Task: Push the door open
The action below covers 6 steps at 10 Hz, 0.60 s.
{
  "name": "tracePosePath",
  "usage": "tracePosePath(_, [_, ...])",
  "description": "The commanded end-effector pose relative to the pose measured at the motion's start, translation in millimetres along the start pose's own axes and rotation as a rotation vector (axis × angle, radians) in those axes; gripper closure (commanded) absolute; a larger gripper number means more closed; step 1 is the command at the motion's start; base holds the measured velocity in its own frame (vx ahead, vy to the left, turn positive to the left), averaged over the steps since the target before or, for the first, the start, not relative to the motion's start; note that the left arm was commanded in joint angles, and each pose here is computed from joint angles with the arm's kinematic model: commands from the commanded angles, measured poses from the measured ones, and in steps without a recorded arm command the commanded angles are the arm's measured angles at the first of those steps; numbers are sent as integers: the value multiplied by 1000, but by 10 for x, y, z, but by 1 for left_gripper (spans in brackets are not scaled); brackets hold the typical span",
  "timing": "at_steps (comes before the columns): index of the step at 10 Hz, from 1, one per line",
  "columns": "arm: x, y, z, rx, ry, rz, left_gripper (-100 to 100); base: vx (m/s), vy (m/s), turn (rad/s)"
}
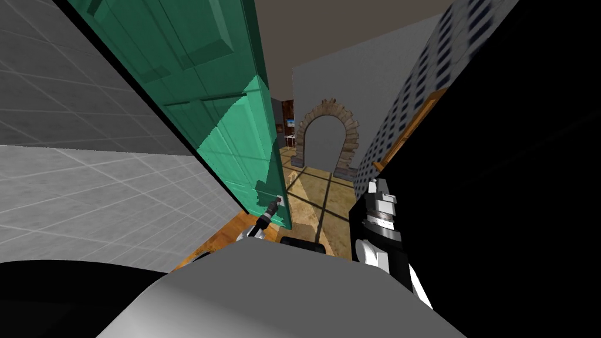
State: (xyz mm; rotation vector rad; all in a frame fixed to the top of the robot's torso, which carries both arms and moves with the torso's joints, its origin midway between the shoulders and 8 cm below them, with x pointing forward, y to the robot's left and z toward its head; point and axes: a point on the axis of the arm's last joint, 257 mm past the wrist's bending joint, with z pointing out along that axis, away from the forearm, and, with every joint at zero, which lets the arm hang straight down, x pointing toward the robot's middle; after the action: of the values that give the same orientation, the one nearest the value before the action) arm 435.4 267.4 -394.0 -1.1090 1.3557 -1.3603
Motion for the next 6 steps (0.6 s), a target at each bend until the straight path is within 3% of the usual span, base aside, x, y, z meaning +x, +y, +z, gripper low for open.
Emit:
tracePosePath(1, [-154,-49,44,12,-29,11,100,128,-56,9])
tracePosePath(6, [-351,-64,80,15,-100,15,100,117,-60,28])
